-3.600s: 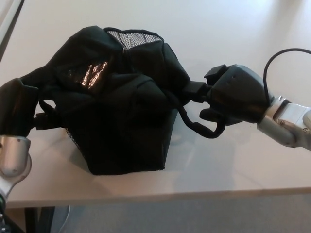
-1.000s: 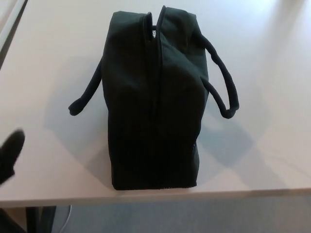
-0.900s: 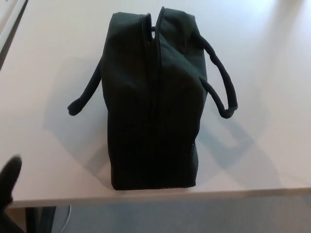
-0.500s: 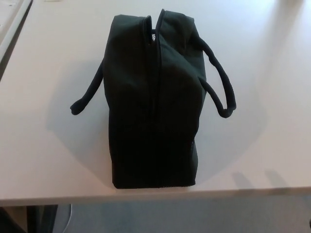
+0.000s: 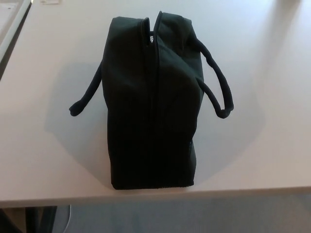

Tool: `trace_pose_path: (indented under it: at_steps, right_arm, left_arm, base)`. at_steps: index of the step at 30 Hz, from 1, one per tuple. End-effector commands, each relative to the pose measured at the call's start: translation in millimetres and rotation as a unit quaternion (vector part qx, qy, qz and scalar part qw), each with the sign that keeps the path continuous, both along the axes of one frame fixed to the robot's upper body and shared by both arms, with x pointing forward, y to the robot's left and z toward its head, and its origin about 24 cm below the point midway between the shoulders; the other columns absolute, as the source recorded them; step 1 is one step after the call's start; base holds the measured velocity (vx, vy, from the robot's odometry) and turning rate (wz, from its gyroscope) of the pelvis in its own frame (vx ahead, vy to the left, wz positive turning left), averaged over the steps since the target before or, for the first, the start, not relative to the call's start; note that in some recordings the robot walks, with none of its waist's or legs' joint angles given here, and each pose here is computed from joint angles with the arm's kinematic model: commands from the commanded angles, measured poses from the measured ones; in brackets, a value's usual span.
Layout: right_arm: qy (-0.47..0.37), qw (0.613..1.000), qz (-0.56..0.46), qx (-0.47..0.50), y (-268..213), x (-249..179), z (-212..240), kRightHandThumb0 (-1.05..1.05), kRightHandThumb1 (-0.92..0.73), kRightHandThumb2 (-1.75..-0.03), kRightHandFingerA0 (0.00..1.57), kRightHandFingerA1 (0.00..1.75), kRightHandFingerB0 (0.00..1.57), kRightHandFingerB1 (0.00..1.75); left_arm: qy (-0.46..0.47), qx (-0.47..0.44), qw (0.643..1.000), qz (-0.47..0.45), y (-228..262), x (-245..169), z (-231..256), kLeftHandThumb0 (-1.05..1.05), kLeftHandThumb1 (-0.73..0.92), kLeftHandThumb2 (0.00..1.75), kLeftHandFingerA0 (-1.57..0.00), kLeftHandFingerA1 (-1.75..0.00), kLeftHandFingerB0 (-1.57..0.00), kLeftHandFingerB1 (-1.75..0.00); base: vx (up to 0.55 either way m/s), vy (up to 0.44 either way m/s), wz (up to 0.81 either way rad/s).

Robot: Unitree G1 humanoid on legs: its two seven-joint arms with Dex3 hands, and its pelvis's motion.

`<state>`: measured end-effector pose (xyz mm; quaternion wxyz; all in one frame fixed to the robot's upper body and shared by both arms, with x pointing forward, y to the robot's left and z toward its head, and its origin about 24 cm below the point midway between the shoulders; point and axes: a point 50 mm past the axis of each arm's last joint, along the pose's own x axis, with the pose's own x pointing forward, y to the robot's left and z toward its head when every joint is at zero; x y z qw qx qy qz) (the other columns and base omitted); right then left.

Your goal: A lunch bag is kept on the middle of the desk and the robot uses both its hands to grab the opening of the bag from the left and right and moves its hands away from each other to spread the bag open

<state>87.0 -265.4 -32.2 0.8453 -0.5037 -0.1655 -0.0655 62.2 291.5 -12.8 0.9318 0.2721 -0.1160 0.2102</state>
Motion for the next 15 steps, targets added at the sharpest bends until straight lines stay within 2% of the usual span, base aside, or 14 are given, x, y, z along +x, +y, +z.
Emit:
trace_pose_path:
  at_steps: [1, 2, 3, 4, 7, 9, 10, 13, 14, 15]
  right_arm:
    - [-0.023, 0.999, -0.024, -0.014, -7.6, -10.7, -2.8, -0.29, -0.56, -1.06, 0.07, 0.52, 0.07, 0.51]
    - [-0.029, 0.999, -0.026, -0.016, -7.2, -9.4, -3.6, -0.52, -0.66, -0.75, 0.19, 0.43, 0.20, 0.42]
    - [-0.039, 0.999, -0.027, -0.021, -6.9, -7.8, -4.6, -0.52, -0.66, -0.75, 0.19, 0.43, 0.20, 0.42]
    - [-0.037, 0.999, -0.026, -0.019, -7.1, -7.5, -5.0, -0.28, -0.57, -1.06, 0.09, 0.53, 0.09, 0.52]
    - [-0.033, 0.999, -0.027, -0.029, -9.4, -10.2, -7.1, -0.29, -0.57, -1.07, 0.07, 0.52, 0.08, 0.51]
    - [-0.034, 0.998, -0.026, -0.034, -9.4, -11.0, -8.4, -0.29, -0.56, -1.07, 0.08, 0.52, 0.08, 0.51]
    - [-0.038, 0.998, -0.025, -0.043, -9.2, -11.3, -8.9, -0.48, -0.70, -0.60, 0.22, 0.37, 0.23, 0.36]
    - [-0.036, 0.998, -0.013, -0.056, -8.9, -12.1, -9.5, -0.47, -0.69, -0.60, 0.19, 0.35, 0.20, 0.35]
    - [-0.038, 0.997, -0.013, -0.060, -9.5, -11.7, -9.6, -0.52, -0.63, -0.74, 0.16, 0.41, 0.16, 0.40]
    - [-0.038, 0.997, -0.013, -0.060, -9.5, -11.7, -9.6, -0.52, -0.63, -0.74, 0.16, 0.41, 0.16, 0.40]
  left_arm:
    - [-0.011, 0.022, 1.000, -0.016, 6.8, -3.1, 6.8, -0.49, 0.83, 0.65, -0.31, -0.37, -0.28, -0.35]
    - [-0.004, 0.028, 0.999, -0.018, 7.9, -2.5, 6.9, -0.52, 0.84, 0.65, -0.29, -0.35, -0.25, -0.33]
    - [0.006, 0.037, 0.999, -0.021, 9.3, -1.6, 6.9, -0.52, 0.84, 0.65, -0.29, -0.35, -0.25, -0.33]
    - [0.009, 0.037, 0.999, -0.023, 9.0, -0.9, 7.5, -0.51, 0.84, 0.65, -0.29, -0.35, -0.25, -0.33]
    - [0.032, 0.038, 0.998, -0.025, 9.0, 0.2, 4.1, -0.52, 0.84, 0.65, -0.25, -0.34, -0.23, -0.33]
    - [0.043, 0.044, 0.998, -0.026, 9.5, -0.2, 3.7, -0.52, 0.85, 0.65, -0.24, -0.33, -0.23, -0.32]
    - [0.049, 0.046, 0.997, -0.027, 10.0, -0.8, 3.1, -0.53, 0.85, 0.65, -0.23, -0.33, -0.22, -0.32]
    - [0.045, 0.049, 0.997, -0.030, 8.4, -2.3, 3.8, -0.55, 0.84, 0.65, -0.25, -0.34, -0.24, -0.32]
    - [0.037, 0.061, 0.997, -0.034, 7.9, -0.6, 5.7, -0.54, 0.83, 0.65, -0.27, -0.36, -0.25, -0.34]
    - [0.037, 0.061, 0.997, -0.034, 7.9, -0.6, 5.7, -0.54, 0.83, 0.65, -0.27, -0.36, -0.25, -0.34]
  base:
    - [0.00, 0.000, 0.00]
    - [0.00, 0.000, 0.00]
    - [0.00, 0.000, 0.00]
    - [0.00, 0.000, 0.00]
    - [0.00, 0.000, 0.00]
    - [0.00, 0.000, 0.00]
    - [0.00, 0.000, 0.00]
    - [0.00, 0.000, 0.00]
    - [0.00, 0.000, 0.00]
    - [0.00, 0.000, 0.00]
